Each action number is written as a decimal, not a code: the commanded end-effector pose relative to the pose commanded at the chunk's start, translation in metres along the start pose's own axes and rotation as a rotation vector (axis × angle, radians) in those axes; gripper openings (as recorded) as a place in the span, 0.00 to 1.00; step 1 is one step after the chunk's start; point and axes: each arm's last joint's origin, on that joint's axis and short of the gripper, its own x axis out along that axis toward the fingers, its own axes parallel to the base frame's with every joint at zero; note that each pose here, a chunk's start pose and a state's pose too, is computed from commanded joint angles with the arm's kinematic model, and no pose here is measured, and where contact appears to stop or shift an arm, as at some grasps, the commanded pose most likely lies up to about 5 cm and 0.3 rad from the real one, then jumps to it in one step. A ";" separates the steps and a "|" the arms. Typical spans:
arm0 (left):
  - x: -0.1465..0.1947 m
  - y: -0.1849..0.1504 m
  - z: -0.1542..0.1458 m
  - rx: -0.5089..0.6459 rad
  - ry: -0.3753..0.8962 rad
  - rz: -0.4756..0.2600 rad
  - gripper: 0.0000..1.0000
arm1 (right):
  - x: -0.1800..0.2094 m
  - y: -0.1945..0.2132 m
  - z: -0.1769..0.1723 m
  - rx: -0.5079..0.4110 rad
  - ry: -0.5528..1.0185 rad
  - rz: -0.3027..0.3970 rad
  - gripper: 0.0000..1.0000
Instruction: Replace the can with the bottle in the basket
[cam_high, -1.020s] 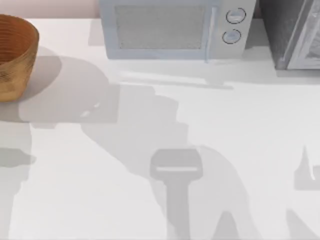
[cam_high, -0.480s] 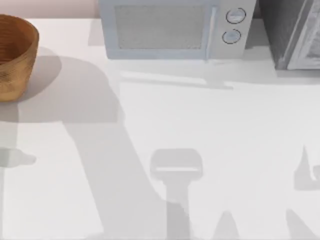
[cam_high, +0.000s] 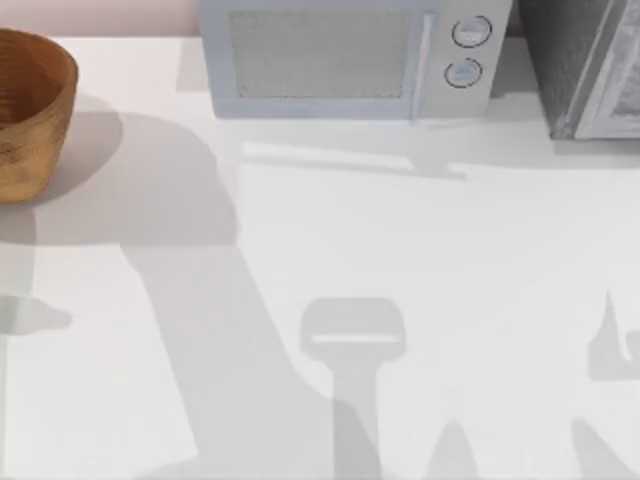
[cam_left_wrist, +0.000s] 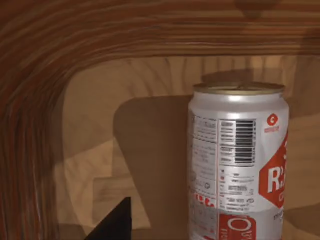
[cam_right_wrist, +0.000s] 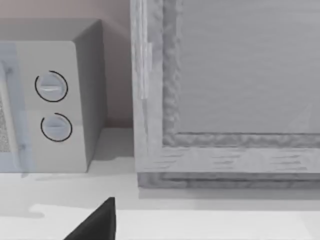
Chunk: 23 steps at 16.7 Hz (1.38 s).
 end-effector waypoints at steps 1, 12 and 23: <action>0.004 0.001 0.000 -0.005 0.004 0.000 1.00 | 0.000 0.000 0.000 0.000 0.000 0.000 1.00; 0.061 0.004 -0.002 -0.010 0.006 0.000 1.00 | 0.000 0.000 0.000 0.000 0.000 0.000 1.00; 0.061 0.004 -0.002 -0.010 0.006 0.000 0.25 | 0.000 0.000 0.000 0.000 0.000 0.000 1.00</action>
